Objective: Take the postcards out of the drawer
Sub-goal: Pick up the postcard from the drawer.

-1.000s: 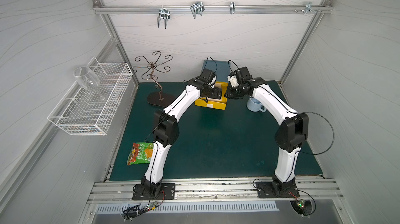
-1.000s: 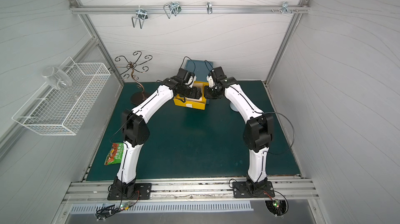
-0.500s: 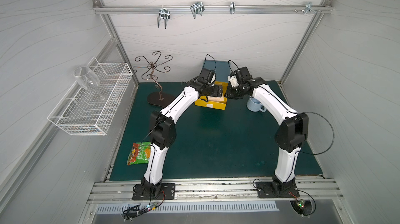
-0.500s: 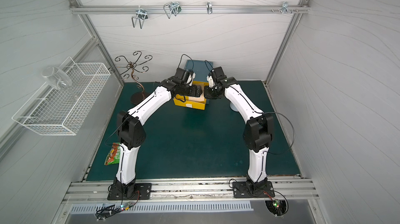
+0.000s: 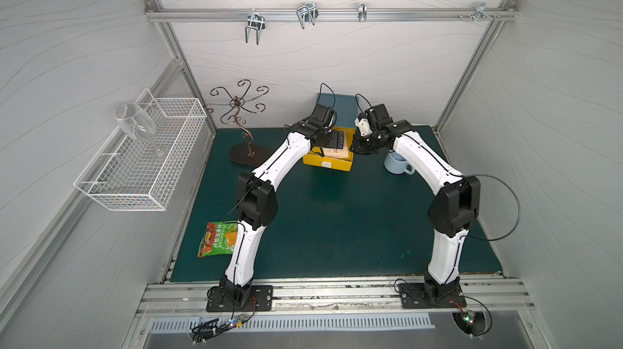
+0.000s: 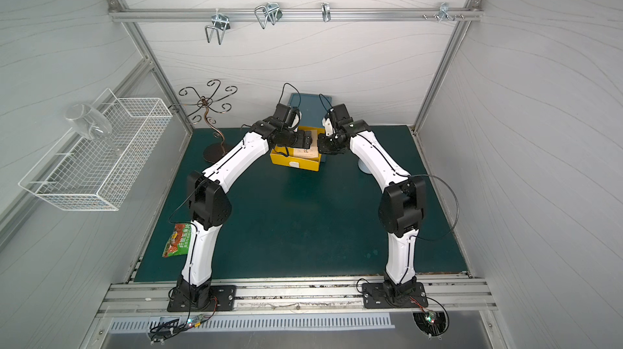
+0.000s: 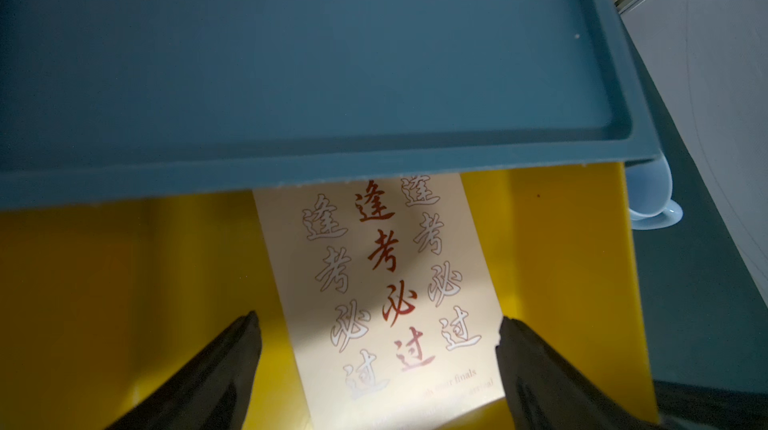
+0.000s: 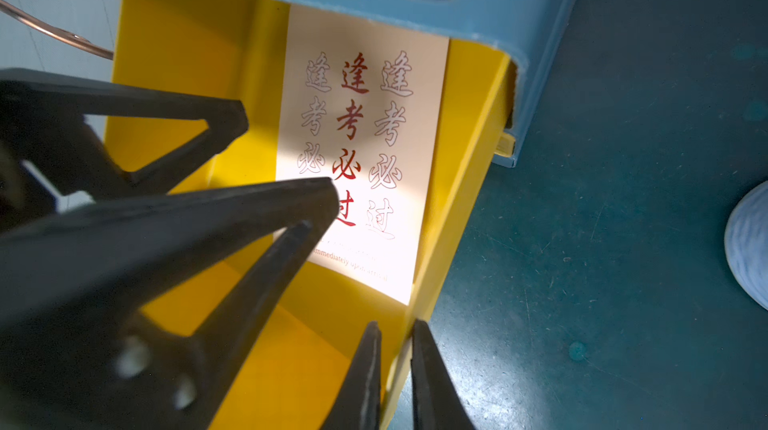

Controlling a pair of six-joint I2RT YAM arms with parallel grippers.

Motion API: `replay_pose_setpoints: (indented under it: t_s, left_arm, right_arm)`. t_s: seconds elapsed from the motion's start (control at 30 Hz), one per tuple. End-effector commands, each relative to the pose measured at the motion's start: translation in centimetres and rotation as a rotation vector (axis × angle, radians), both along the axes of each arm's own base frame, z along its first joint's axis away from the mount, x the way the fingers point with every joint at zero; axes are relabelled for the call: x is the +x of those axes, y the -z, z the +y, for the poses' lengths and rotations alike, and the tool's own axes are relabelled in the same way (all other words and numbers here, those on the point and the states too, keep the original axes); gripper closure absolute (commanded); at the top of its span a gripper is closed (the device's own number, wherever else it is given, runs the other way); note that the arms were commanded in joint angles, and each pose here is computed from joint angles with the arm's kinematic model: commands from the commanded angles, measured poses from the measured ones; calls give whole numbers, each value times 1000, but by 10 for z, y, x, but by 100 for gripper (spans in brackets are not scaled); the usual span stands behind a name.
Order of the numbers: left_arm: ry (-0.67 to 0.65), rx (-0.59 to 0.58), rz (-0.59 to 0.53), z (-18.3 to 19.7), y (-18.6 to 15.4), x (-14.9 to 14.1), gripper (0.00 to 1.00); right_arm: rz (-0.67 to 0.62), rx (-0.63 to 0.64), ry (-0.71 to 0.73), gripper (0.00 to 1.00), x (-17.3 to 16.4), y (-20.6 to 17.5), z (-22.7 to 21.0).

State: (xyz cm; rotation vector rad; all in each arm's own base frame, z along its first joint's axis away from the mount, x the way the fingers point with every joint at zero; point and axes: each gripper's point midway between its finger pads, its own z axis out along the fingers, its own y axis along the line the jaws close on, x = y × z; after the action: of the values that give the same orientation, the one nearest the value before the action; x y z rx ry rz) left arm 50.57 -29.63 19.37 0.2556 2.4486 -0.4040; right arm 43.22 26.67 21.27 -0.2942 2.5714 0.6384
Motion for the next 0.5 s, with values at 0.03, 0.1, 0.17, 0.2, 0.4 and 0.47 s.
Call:
replay_pose_setpoints:
  t_s: [0.03,0.1,0.17,0.2,0.4,0.47]
  left_arm:
    - [6,-30,16,-7,0,3,6]
    - [4,-31,21,-7,2,2,6]
    - [16,-42,31,-11,4,1,6]
    - [27,-54,38,-14,4,-1,6]
    - [78,-131,61,-31,7,-5,6]
    - [83,-151,62,-34,7,-6,6]
  right_arm:
    - [18,34,-65,85,-5,3,19]
    - [16,37,-64,86,-5,1,20]
    - [18,36,-65,86,-5,2,20]
    - [18,38,-66,86,-5,2,21]
    - [20,35,-68,87,-5,2,21]
    - [20,35,-68,87,-5,2,21]
